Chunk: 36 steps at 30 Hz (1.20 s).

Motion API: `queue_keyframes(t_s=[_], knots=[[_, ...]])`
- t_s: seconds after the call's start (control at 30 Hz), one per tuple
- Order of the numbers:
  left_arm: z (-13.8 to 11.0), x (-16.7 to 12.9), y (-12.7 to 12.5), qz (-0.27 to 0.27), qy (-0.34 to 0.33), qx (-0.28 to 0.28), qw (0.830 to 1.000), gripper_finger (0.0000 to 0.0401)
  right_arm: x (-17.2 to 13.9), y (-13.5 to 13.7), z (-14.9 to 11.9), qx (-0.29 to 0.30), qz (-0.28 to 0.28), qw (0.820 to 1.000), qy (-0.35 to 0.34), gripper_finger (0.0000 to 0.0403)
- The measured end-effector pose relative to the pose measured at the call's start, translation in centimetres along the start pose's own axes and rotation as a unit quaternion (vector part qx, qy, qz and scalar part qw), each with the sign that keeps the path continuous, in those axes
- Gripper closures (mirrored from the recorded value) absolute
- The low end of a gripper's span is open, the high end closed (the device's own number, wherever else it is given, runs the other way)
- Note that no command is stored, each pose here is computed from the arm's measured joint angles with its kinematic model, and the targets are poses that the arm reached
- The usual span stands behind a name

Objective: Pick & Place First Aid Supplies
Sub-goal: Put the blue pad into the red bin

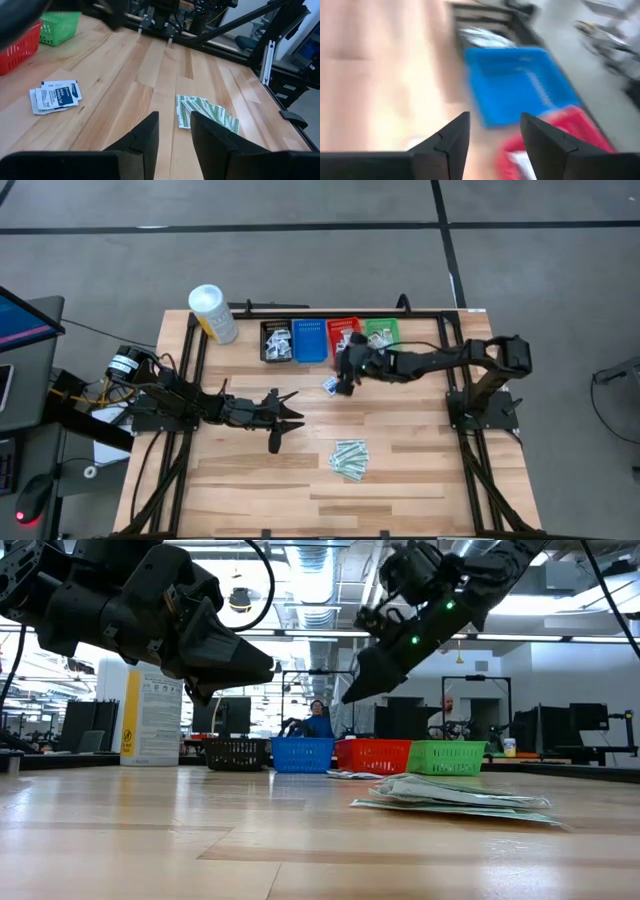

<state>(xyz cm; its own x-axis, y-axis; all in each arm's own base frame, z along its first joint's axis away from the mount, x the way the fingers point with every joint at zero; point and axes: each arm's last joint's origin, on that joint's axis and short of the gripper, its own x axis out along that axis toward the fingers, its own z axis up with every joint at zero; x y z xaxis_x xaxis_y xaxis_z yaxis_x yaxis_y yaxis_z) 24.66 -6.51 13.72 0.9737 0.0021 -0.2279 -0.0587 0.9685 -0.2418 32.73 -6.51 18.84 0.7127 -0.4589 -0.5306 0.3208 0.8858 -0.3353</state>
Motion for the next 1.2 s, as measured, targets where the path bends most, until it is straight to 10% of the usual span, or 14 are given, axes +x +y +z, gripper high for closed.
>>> queue_keyframes(t_s=[0.5,1.2], knots=[[0.0,0.0,0.0,0.000,0.000,0.000,1.000,0.0289,2.2,7.7,-3.7,-0.077,0.105,0.990,0.055,0.0255],[0.0,0.0,0.0,0.006,-0.002,0.000,1.000,0.0289,4.7,7.9,-6.3,-0.053,0.115,0.987,0.103,0.0295]])
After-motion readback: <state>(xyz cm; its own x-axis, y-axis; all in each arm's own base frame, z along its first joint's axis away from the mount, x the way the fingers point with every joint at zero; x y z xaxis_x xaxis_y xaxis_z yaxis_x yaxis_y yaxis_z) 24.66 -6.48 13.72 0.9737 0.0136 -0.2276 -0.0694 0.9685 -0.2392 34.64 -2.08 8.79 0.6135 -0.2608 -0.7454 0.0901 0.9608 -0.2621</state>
